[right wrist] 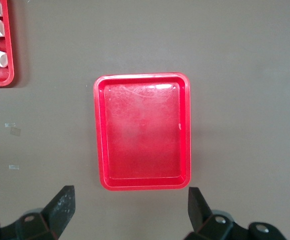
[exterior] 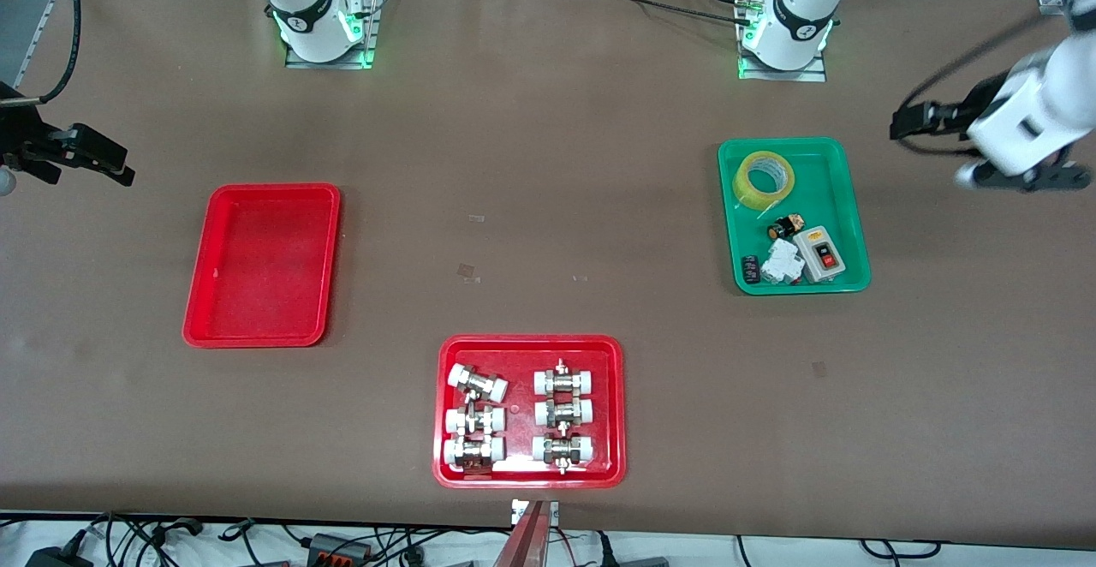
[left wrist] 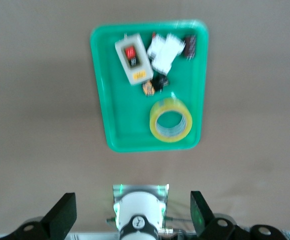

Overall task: Left arm passes tape to right arm into tray
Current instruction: 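Move the left gripper down toward the yellow tape roll in the green tray, then grasp the yellow tape roll with the left gripper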

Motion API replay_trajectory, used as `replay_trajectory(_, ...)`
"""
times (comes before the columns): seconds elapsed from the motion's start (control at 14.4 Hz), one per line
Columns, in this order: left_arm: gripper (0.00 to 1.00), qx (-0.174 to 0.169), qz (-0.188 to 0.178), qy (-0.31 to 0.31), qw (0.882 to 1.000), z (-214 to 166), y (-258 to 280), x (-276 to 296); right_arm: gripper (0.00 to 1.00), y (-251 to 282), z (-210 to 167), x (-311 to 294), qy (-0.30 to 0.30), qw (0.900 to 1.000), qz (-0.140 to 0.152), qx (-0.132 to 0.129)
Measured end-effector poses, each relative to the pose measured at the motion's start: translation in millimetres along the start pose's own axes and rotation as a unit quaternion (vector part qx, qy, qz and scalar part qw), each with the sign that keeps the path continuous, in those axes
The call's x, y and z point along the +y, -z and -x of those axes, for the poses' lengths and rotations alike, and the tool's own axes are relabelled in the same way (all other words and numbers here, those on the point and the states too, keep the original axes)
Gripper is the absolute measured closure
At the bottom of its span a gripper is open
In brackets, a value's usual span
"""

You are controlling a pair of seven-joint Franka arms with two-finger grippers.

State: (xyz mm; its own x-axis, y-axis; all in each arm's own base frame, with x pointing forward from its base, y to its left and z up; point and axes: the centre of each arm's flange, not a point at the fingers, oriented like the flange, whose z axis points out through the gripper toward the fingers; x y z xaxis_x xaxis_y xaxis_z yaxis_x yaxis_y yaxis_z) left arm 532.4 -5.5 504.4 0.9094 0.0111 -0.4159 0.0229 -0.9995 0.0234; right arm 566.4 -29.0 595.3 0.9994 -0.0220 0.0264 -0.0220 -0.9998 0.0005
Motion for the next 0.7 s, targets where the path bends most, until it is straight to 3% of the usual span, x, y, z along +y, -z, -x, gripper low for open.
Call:
replay_trajectory(0.07, 0.00, -0.015, 0.004, 0.001, 1.000, -16, -36, -1, 0.00, 0, 0, 0, 0.000, 1.000, 0.000, 0.000)
replay_trajectory(0.28, 0.00, -0.019, 0.011, 0.004, 1.000, -46, -152, 1, 0.00, 0, 0, 0, 0.000, 1.000, 0.000, 0.002)
replay_trajectory(0.49, 0.00, -0.019, 0.029, 0.015, 0.999, -41, -242, 4, 0.00, 1, 0, 0, 0.000, 1.000, 0.000, 0.002)
replay_trajectory(0.7, 0.00, -0.026, 0.040, 0.025, 0.999, -33, -298, 6, 0.00, 1, 0, 0, 0.000, 1.000, 0.000, 0.002)
